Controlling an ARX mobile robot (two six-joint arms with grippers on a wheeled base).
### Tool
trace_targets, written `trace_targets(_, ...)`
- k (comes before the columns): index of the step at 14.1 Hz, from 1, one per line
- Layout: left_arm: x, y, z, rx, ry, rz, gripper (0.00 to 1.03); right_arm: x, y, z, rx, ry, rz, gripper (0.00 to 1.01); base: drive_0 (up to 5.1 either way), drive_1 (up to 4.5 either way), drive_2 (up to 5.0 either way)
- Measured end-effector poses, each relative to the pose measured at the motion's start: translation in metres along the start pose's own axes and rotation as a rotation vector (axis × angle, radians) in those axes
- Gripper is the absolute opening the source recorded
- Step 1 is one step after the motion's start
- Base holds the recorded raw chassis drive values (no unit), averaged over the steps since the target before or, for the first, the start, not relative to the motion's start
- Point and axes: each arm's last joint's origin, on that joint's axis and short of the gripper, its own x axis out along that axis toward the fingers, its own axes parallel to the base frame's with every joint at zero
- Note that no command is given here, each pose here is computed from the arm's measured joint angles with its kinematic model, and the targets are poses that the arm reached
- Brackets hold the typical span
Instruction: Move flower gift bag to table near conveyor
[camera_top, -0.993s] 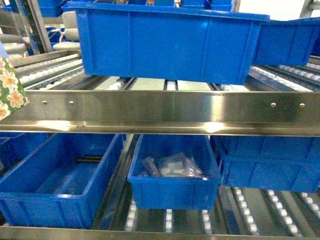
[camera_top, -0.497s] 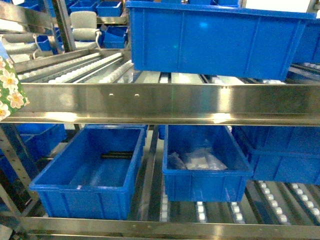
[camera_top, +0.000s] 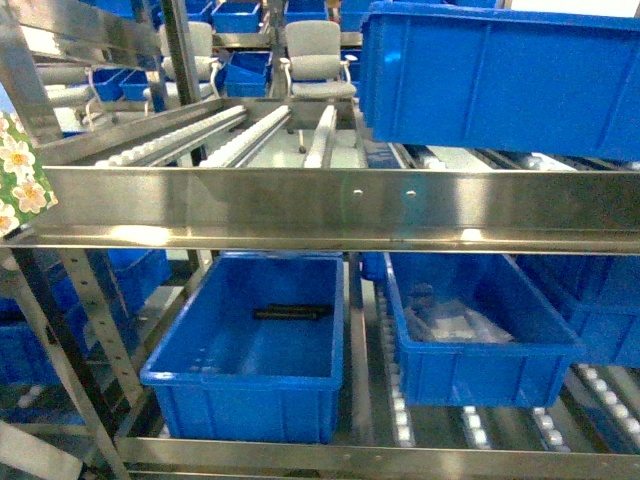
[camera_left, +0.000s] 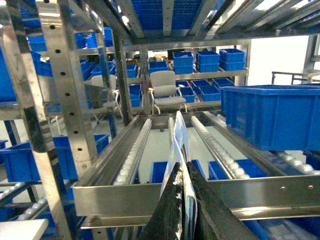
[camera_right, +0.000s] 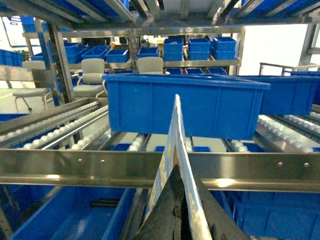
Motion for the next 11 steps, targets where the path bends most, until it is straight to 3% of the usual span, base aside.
trace_targets(11, 0.0001, -0.0001, -0.0003, 0.001, 0.003, -0.001, 0.02, 0.0, -0.0001, -0.0005, 0.002, 0.005, -0.001, 0.02, -4.9, 1.96, 2.9)
